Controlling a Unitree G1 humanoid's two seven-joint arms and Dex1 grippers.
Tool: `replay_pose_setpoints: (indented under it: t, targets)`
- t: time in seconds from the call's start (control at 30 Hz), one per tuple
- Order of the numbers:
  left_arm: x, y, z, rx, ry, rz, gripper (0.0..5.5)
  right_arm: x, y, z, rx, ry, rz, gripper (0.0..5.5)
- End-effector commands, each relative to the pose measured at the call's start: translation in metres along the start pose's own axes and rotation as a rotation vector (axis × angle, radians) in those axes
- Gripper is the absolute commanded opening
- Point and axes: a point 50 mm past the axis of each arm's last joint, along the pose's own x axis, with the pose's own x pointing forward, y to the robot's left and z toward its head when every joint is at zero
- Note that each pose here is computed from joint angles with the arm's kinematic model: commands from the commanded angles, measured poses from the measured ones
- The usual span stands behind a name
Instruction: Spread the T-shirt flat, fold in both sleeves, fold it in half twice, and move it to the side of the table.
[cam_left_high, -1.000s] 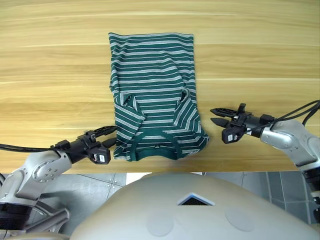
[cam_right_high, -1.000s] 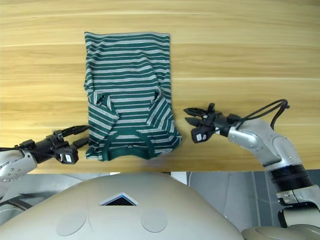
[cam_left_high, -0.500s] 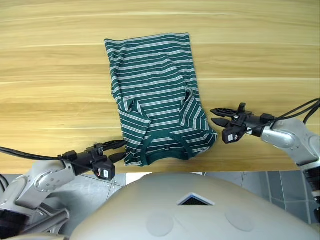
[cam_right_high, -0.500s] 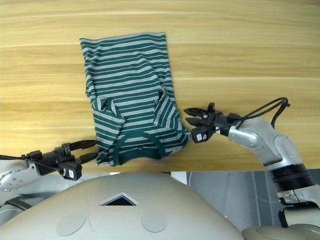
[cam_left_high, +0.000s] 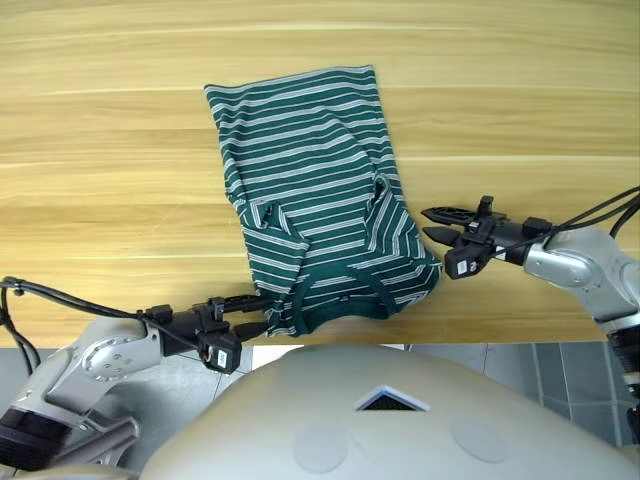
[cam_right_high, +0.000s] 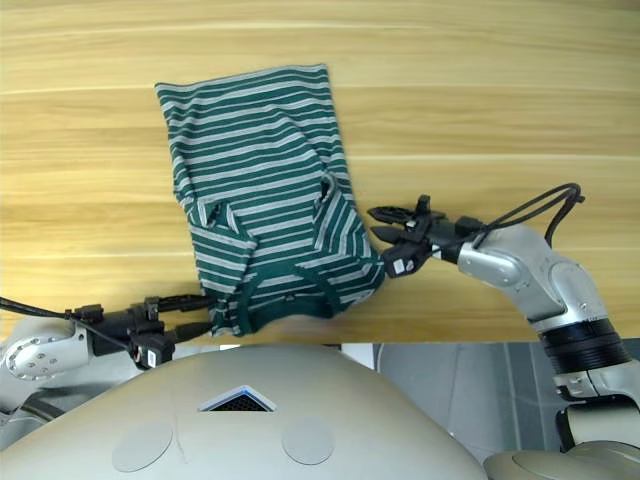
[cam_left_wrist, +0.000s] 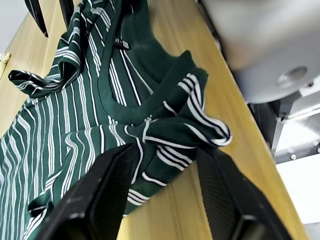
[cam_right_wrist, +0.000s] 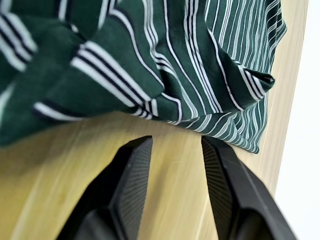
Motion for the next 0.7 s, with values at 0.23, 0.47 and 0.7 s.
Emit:
replay_pose_setpoints:
  t: [0.23,0.47,0.7]
  targets:
    - [0.015,0.0,-0.01,-0.025,0.016,-0.004,2.29,-0.004,-0.004,-0.002,-0.009,-0.007,-0.006,1.81]
    - [0.026,0.0,-0.006,-0.027,-0.052,-0.038,1.58,-0.006,-0.005,-0.003,-0.005,0.004,-0.021,1.83]
    - [0.022,0.003,-0.009,-0.03,-0.05,-0.046,0.79,-0.009,-0.004,-0.003,0.003,0.017,-0.038,1.83]
